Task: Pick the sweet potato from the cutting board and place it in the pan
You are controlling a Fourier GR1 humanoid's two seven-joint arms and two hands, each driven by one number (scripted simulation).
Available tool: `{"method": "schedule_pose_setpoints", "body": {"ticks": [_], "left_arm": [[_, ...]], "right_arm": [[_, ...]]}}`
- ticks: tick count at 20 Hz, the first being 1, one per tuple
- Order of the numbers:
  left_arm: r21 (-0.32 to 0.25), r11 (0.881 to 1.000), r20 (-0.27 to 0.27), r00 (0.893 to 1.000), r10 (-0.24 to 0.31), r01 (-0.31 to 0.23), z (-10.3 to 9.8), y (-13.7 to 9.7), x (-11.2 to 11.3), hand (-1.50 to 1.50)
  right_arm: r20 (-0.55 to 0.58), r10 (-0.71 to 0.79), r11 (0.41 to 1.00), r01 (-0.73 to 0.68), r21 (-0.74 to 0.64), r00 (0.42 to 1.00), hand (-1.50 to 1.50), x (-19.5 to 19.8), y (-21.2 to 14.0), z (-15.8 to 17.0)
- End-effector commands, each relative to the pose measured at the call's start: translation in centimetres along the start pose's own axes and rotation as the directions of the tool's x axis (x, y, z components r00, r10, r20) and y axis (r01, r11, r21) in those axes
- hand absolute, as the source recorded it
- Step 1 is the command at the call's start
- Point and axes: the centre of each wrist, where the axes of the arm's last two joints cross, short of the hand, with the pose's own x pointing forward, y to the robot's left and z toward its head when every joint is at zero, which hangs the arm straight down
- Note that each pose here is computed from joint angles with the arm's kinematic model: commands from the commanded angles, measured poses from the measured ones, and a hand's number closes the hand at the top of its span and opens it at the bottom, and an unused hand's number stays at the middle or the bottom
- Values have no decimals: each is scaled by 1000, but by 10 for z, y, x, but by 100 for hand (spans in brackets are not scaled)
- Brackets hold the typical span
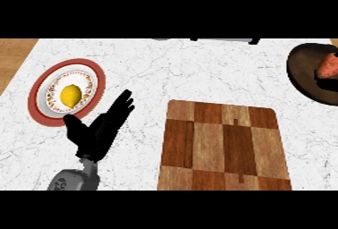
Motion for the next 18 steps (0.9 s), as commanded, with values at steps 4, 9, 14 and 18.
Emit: {"method": "schedule_pose_setpoints", "body": {"ticks": [4, 9, 14, 18], "left_arm": [[-40, 999, 19, 1000, -7, 8, -3, -6, 2, 0], [-41, 999, -4, 1000, -1, 1, -3, -12, -1, 0], [-46, 999, 10, 1000, 3, -3, -9, -6, 8, 0], [-21, 1000, 7, 1000, 3, -3, -2, -1, 1, 0]], "right_arm": [[-140, 170, 979, -152, 135, 975, -150, -26, -12, 13], [-156, 169, 960, -126, 250, 973, -150, -27, -6, 16], [-159, -125, 974, 152, 168, 979, -150, 1, 2, -8], [-168, -340, 932, 355, 70, 925, -150, -10, -3, -1]]}}
